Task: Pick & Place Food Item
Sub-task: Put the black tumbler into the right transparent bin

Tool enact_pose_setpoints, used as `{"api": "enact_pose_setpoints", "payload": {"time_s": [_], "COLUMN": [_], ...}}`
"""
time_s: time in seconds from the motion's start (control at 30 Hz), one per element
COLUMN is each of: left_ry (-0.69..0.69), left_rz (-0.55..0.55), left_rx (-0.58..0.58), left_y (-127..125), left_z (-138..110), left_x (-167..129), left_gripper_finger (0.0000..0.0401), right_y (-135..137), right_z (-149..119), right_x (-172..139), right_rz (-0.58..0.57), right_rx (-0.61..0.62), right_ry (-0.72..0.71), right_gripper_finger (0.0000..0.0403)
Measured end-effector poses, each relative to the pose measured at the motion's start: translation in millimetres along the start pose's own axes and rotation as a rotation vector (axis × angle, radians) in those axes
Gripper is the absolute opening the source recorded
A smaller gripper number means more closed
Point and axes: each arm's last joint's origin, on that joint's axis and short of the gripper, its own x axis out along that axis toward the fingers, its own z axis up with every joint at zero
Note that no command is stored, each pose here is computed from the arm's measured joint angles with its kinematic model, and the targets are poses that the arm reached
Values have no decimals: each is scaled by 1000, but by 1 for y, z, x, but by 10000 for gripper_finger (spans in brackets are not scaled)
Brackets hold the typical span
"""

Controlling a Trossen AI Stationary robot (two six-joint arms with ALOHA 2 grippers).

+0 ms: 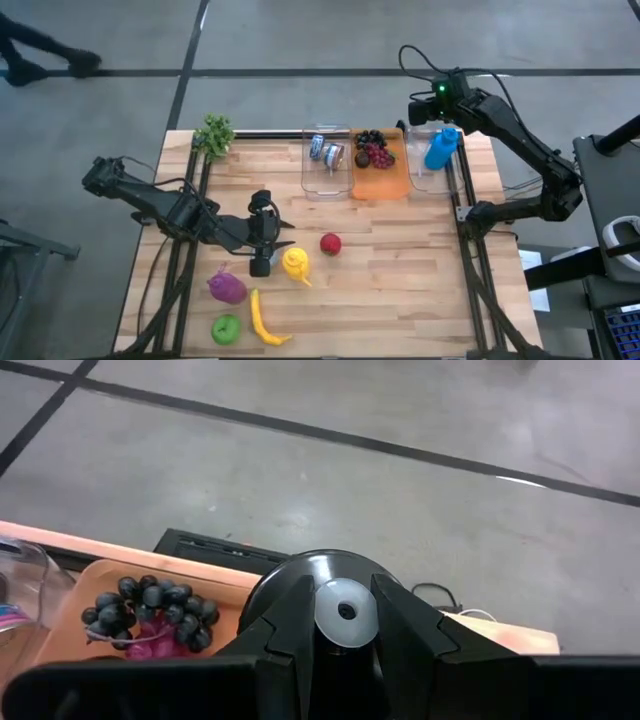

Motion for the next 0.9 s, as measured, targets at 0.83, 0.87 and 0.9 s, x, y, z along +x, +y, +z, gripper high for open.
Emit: {"api": "enact_pose_setpoints", "payload": {"time_s": [0.83, 0.87, 0.9], "left_ry": [0, 0, 0], "left_rz": [0, 0, 0], "left_rx": [-3, -3, -4], "left_y": [0, 0, 0], "left_z": [0, 0, 0], "left_x": [0, 0, 0], "left_gripper_finger": [161, 162, 162], "right_y": [2, 2, 2], "right_z": [-40, -41, -41], "right_x": [34, 35, 35], "right_rz": [-12, -14, -13], "right_rx": [42, 43, 43], "right_ry": [19, 18, 19], "right_gripper_finger": [77, 77, 77]}}
